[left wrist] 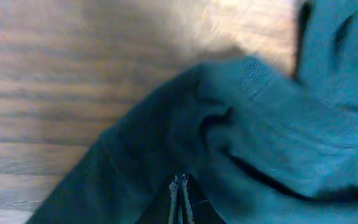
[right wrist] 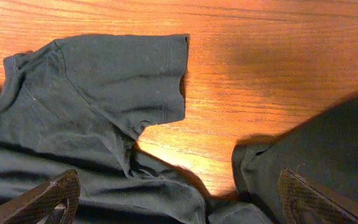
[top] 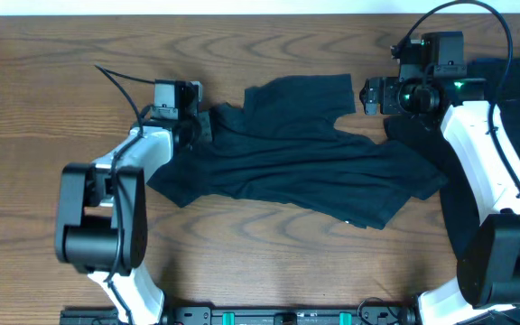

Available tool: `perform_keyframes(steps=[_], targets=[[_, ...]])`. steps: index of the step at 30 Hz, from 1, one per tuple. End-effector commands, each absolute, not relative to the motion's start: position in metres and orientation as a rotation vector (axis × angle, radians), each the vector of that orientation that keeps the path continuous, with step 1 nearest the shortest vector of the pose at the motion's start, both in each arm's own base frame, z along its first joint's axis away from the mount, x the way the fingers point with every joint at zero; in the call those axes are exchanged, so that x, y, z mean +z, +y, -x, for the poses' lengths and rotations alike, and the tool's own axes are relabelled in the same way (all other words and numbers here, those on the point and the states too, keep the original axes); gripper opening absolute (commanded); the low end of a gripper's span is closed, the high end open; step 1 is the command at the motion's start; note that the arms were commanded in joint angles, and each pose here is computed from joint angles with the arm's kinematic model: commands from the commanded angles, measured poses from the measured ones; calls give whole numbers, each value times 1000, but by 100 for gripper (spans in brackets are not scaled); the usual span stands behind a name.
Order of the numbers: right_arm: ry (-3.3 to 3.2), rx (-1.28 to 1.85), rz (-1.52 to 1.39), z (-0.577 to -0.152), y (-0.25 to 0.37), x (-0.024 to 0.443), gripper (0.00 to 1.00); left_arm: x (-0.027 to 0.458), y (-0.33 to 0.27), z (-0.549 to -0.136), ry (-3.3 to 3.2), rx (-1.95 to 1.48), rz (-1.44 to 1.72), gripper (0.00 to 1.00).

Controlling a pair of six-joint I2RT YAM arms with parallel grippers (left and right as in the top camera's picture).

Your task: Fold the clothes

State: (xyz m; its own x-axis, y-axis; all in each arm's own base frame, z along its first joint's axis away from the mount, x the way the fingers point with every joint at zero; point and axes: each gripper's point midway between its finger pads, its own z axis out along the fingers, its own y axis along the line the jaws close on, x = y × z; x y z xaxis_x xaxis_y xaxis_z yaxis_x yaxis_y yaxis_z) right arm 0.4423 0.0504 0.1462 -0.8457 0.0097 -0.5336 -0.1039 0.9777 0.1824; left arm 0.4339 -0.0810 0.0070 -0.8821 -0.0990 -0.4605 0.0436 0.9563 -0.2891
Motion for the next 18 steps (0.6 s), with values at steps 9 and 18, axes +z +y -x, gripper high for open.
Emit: perform_keyframes(steps=[9, 18], targets=[[2576, 267, 46, -444, 48, 143, 99, -24, -32, -419, 2728, -158, 272, 6], [2576, 267, 45, -444, 48, 143, 99, -36, 48, -381, 2807, -6, 677, 6]])
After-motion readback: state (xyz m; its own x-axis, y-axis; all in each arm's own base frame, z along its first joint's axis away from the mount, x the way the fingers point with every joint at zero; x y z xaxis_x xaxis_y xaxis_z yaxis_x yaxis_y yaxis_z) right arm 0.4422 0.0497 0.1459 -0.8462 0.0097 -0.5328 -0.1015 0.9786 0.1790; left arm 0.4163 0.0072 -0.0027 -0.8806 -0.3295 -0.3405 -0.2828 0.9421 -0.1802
